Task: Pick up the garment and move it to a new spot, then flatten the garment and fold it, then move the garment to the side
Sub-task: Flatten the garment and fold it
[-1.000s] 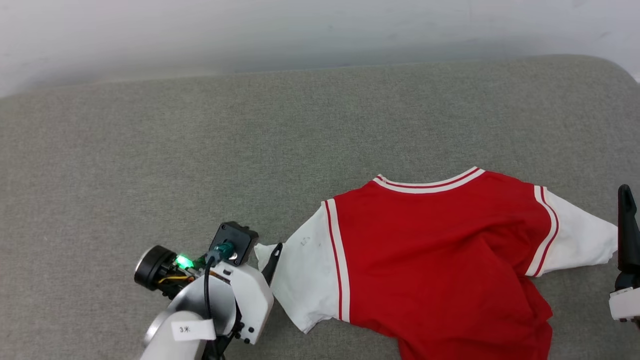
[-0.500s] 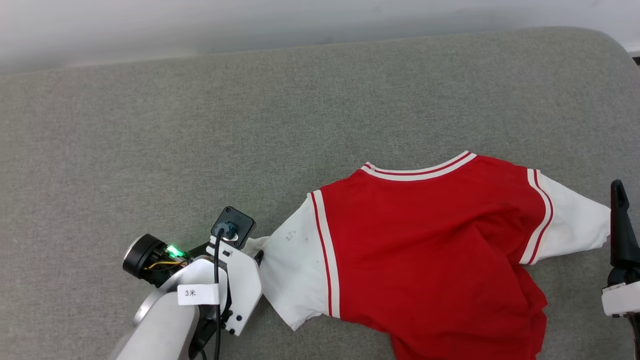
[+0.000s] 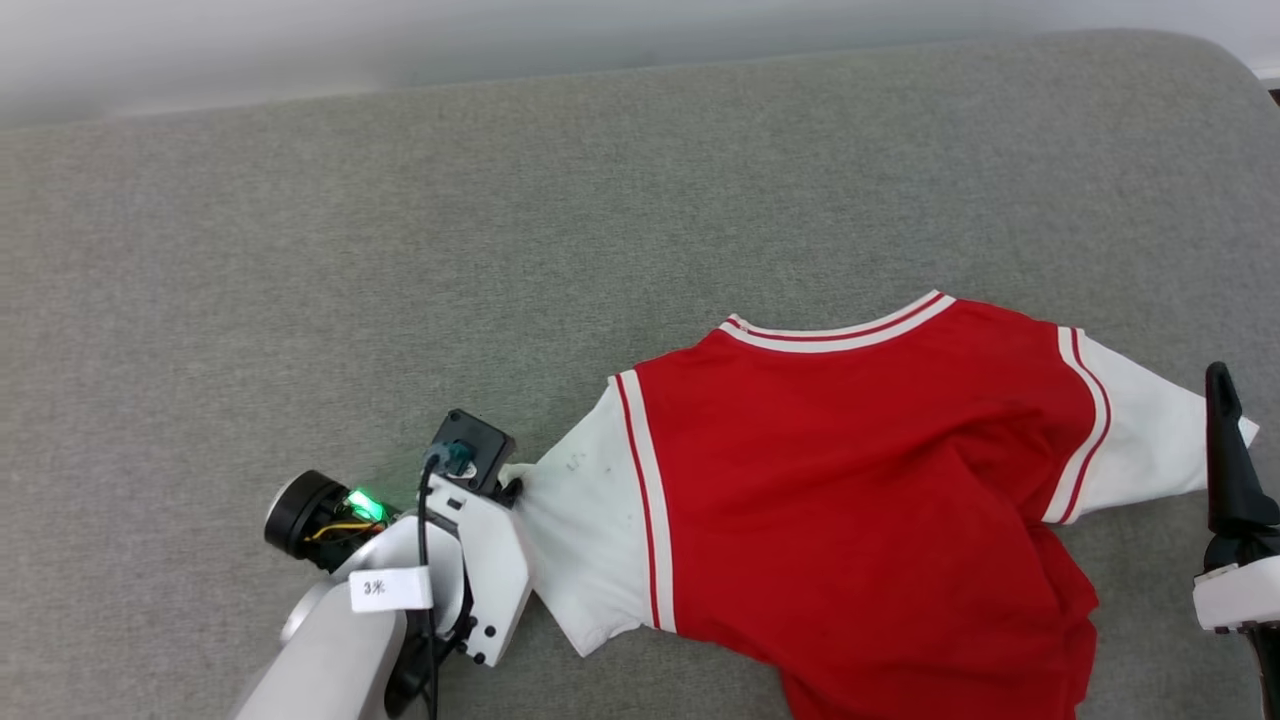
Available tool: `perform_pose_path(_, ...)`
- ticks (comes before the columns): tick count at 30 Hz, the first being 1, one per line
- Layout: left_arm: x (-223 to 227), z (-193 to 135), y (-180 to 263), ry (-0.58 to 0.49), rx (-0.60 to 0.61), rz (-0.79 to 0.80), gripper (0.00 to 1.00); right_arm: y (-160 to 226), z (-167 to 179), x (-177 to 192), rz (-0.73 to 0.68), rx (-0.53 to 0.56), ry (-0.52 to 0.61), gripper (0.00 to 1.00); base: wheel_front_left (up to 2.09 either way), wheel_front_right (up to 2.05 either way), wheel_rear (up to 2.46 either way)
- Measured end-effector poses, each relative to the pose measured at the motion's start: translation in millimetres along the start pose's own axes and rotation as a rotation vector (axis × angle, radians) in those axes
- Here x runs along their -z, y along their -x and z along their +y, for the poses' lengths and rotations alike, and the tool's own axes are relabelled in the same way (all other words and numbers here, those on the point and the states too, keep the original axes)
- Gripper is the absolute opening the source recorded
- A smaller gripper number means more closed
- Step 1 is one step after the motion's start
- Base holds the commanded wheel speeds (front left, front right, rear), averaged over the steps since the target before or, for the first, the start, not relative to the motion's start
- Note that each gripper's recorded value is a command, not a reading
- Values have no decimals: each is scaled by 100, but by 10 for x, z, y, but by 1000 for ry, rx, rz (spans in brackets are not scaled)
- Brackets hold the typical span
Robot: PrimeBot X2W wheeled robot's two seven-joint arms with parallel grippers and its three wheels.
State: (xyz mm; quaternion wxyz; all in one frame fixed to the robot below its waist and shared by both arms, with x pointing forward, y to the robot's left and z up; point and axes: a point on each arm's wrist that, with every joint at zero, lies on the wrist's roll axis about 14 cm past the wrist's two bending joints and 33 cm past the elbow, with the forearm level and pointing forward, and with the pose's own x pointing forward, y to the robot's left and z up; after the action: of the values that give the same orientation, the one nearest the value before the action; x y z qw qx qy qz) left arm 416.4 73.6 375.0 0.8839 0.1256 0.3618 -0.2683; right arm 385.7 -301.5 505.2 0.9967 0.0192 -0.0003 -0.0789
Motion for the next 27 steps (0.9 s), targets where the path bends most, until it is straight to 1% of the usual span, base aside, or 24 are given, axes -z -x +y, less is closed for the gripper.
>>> perform_pose_path(4, -90, 213, 146, 57, -99, -102, 0, -29, 38, 42, 45, -24, 6, 100, 0, 0, 0)
perform_pose_path(9, -271, 437, 481, 111, -216, -255, 0, 23, 69, 308, 250, -74, 58, 100, 0, 0, 0)
perform_pose_path(10, -278, 482, 556, 126, -237, -276, 0, 27, 93, 350, 294, -93, 75, 100, 0, 0, 0)
perform_pose_path(12, -270, 535, 685, 139, -261, -299, 0, 29, 134, 429, 385, -119, 73, 100, 0, 0, 0)
perform_pose_path(14, -273, 562, 783, 137, -277, -315, 0, 18, 172, 478, 466, -148, 92, 100, 0, 0, 0)
perform_pose_path(16, -311, 560, 858, 135, -282, -333, 0, -11, 134, 528, 566, -158, 137, 100, 0, 0, 0)
perform_pose_path(18, -318, 553, 895, 139, -284, -335, 0, -70, 133, 565, 650, -151, 94, 100, 0, 0, 0)
perform_pose_path(20, -313, 526, 905, 149, -277, -331, 0, -73, 155, 674, 782, -161, 97, 100, 0, 0, 0)
perform_pose_path(21, -301, 510, 901, 149, -272, -322, 0, -103, 152, 682, 822, -163, 96, 100, 0, 0, 0)
perform_pose_path(24, -323, 468, 890, 148, -256, -320, 0, -339, 74, 585, 875, -139, 126, 100, 0, 0, 0)
perform_pose_path(27, -315, 474, 875, 153, -252, -312, 0, -449, 56, 677, 977, -134, 175, 100, 0, 0, 0)
